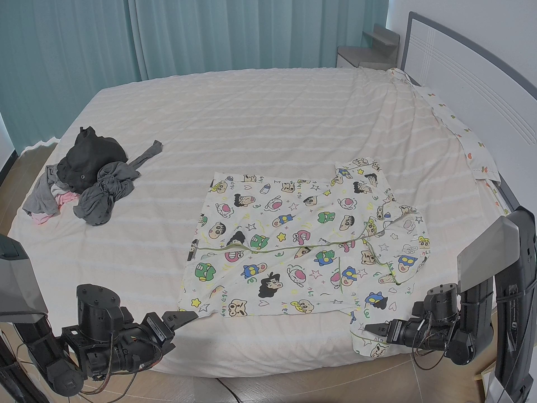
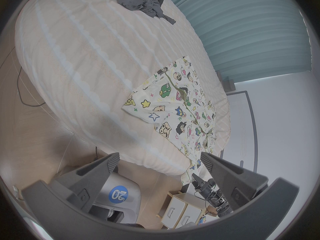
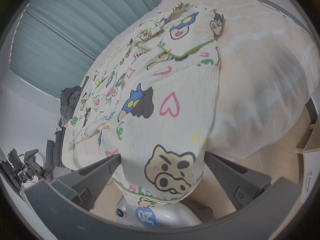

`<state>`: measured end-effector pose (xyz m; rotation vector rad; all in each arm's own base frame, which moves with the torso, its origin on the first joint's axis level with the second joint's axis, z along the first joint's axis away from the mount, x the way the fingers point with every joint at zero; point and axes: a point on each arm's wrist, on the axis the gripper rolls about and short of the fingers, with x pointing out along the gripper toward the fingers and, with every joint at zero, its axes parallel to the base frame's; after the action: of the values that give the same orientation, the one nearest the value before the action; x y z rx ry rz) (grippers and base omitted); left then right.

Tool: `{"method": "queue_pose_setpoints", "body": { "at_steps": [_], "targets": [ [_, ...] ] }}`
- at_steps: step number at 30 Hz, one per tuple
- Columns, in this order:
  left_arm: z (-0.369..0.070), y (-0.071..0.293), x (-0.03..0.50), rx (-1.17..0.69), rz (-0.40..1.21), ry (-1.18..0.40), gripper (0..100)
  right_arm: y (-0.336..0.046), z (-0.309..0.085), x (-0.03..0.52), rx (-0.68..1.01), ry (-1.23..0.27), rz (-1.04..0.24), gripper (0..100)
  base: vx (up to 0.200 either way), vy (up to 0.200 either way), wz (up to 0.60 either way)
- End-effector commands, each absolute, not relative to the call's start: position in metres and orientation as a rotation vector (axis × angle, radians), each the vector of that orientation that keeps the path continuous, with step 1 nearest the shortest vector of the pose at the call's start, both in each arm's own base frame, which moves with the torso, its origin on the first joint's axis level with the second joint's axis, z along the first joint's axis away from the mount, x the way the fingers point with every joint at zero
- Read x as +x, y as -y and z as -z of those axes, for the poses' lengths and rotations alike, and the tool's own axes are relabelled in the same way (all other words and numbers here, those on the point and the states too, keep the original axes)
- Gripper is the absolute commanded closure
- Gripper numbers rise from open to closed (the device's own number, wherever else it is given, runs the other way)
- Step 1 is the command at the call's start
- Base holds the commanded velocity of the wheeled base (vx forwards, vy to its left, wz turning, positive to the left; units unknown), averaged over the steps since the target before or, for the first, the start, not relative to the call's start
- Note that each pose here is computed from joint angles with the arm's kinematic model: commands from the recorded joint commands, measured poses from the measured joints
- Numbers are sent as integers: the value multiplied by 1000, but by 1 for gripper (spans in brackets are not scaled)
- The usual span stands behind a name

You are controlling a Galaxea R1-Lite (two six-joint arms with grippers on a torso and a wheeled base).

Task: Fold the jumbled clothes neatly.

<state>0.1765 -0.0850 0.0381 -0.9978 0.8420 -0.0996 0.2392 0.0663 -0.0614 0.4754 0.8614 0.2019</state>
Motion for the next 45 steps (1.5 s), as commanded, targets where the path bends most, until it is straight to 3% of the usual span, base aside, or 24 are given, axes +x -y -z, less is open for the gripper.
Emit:
{"method": "queue_pose_setpoints", "body": {
  "at_steps": [1, 2, 3, 25, 33, 45],
  "targets": [
    [-37, 84, 174, -996, 92, -850, 0, -68, 59, 245, 477, -851, -217, 0, 0, 0, 0],
    [-37, 84, 174, -995, 93, -850, 0, -68, 59, 245, 480, -861, -215, 0, 0, 0, 0],
    [-37, 84, 174, -995, 93, -850, 0, -68, 58, 245, 480, -861, -216, 100, 0, 0, 0],
    [-36, 84, 174, -986, 79, -843, 0, -56, 54, 208, 488, -946, -186, 100, 0, 0, 0],
    [-6, 97, 179, -807, -41, -865, 0, -58, 53, 206, 489, -954, -201, 100, 0, 0, 0],
    [24, 123, 230, -756, -114, -808, 0, -59, 53, 208, 492, -944, -208, 100, 0, 0, 0]
  ]
}}
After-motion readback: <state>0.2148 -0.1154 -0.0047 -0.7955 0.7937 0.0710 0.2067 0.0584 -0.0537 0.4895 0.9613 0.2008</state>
